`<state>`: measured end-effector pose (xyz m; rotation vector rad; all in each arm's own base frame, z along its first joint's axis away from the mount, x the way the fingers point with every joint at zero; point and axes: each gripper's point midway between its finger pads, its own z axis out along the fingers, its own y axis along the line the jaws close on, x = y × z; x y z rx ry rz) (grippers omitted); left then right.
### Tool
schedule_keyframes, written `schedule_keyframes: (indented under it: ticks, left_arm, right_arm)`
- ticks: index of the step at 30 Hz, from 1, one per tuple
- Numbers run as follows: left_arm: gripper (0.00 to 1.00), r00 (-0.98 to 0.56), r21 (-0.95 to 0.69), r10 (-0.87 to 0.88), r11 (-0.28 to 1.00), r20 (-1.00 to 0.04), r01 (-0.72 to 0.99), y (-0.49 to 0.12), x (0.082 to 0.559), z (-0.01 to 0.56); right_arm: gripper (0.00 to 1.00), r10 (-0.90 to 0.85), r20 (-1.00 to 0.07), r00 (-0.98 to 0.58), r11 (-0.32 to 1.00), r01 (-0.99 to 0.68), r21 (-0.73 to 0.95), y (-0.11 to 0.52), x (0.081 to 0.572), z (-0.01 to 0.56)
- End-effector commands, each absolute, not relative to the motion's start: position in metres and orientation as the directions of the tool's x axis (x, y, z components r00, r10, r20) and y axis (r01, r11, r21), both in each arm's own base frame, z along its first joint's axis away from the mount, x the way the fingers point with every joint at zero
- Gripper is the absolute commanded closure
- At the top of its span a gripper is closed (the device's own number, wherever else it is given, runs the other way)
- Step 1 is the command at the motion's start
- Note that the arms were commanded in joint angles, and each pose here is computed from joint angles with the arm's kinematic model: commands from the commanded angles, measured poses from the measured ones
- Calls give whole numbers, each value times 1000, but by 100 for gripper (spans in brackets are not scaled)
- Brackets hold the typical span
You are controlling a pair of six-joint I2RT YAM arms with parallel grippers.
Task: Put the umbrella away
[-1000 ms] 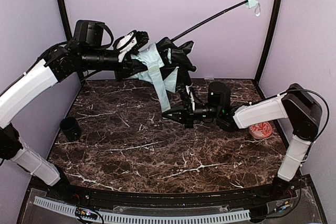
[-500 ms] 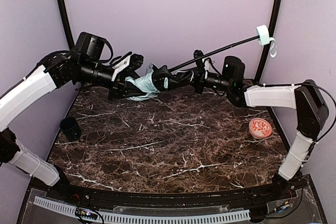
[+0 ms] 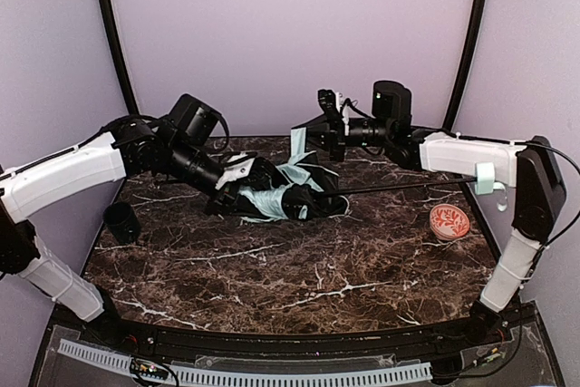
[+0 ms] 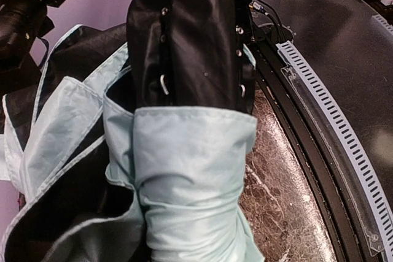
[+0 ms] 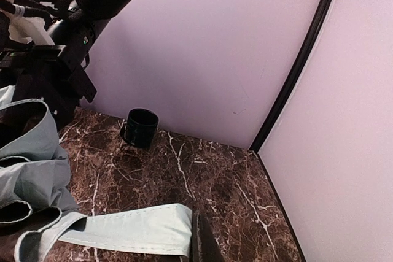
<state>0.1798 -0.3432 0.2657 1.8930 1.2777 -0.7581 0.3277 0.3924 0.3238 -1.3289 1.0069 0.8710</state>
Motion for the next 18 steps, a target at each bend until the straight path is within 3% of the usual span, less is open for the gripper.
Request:
schedule_keyframes:
  ticks: [1,6,13,18]
  left_arm:
    - [100,159,-175,649,-418,-744,891,-321,96,203]
    - [100,90,-256,786,-305,-612,917,-309,102,148]
    - [100,72,-217,875,-198,-479,956,-300,122,104]
    - [100,-153,-324,878,-2,-453,946,-303,151,71]
  right_arm:
    - [100,-96,-850,518,281,-805,-522,368,361,378]
    - [100,-184,-796,577,209,-768,-605,381,330,352]
    - [100,-271,-708,653,211,-677,-705,390,296,332]
    - [100,-289,-715,637,228,-679,-697,401,264,302]
